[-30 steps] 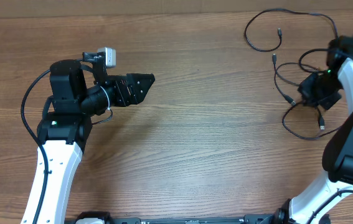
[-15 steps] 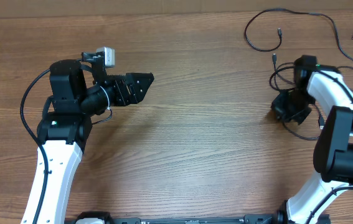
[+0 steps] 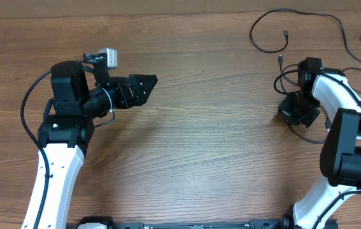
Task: Untangle cables
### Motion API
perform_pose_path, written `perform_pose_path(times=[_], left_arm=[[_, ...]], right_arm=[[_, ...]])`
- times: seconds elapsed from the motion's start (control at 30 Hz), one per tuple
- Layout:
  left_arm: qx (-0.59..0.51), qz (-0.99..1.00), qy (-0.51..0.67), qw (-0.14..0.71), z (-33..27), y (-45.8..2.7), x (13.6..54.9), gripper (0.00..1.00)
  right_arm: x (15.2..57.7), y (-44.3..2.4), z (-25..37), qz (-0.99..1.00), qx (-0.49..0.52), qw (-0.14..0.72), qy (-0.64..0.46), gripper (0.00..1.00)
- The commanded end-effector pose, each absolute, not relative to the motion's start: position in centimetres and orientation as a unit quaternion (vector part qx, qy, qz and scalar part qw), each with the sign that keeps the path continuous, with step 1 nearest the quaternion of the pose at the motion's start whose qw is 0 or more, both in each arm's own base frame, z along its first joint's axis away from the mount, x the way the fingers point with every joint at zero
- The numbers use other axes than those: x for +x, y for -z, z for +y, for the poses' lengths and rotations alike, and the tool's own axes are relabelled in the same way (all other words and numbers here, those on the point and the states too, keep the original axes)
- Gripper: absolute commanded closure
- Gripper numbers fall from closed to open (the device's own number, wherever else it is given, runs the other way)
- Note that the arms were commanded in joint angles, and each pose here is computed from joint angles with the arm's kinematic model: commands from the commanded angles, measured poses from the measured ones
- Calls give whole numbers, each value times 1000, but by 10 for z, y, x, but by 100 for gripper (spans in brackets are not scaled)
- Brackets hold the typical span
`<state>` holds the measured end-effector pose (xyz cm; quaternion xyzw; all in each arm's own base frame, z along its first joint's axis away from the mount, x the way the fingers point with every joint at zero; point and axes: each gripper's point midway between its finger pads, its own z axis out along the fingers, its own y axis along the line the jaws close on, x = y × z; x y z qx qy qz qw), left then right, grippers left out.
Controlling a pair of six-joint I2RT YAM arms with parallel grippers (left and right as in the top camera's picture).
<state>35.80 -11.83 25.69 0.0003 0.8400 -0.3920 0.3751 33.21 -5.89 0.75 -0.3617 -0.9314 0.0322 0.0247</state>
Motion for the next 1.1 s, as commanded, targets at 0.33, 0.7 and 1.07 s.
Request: perform_pose_path(times=[0.33, 0.7, 1.07], left_arm=[[10, 838, 387, 385, -118, -263, 361, 0], [10, 838, 387, 385, -118, -263, 361, 0], [10, 838, 387, 385, -118, -263, 361, 0]], right_arm=[[345, -4, -54, -944, -331, 4, -4, 96], [335, 5, -41, -957, -289, 24, 26, 94], [325, 3, -86, -931, -350, 5, -108, 96]])
